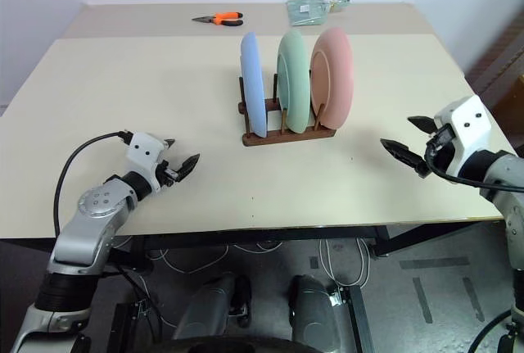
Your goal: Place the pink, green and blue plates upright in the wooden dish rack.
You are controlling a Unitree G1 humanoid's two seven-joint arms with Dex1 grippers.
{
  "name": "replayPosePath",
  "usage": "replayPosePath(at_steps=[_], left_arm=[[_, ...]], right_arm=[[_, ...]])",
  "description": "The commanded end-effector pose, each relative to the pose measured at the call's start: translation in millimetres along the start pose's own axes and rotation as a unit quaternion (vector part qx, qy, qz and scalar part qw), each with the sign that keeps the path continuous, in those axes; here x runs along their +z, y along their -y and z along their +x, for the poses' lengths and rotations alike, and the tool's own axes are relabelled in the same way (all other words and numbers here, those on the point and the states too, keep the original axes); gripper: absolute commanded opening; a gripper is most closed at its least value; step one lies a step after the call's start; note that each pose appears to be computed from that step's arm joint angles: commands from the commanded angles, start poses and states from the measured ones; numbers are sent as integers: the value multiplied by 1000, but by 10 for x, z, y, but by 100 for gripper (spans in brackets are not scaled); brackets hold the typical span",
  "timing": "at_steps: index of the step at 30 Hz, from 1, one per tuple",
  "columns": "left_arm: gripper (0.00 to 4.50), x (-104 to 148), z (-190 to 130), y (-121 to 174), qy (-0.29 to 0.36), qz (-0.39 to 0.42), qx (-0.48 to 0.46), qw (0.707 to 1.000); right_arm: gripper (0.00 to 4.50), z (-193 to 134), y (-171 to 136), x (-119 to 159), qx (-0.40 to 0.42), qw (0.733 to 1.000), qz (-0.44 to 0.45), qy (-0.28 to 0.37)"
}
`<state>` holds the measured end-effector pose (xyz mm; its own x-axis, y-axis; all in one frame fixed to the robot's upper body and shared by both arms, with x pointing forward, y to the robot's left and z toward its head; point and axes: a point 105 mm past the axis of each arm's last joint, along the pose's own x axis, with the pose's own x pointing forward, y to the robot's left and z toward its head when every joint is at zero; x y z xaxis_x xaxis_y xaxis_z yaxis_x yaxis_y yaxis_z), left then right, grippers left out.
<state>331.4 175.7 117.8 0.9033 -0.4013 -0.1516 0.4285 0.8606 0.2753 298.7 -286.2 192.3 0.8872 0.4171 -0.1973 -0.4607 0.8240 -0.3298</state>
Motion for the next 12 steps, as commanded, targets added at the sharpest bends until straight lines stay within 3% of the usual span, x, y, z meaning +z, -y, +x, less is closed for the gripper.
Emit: replayPosePath(at_steps=[1,12], left_arm=[[360,96,-36,-93,15,21,1,1000],[360,18,-78,-145,7,26,16,999]], right_arm=[[357,5,34,-5,-7,1000,-9,19],[357,209,64,-162,-10,1000,-6,23]])
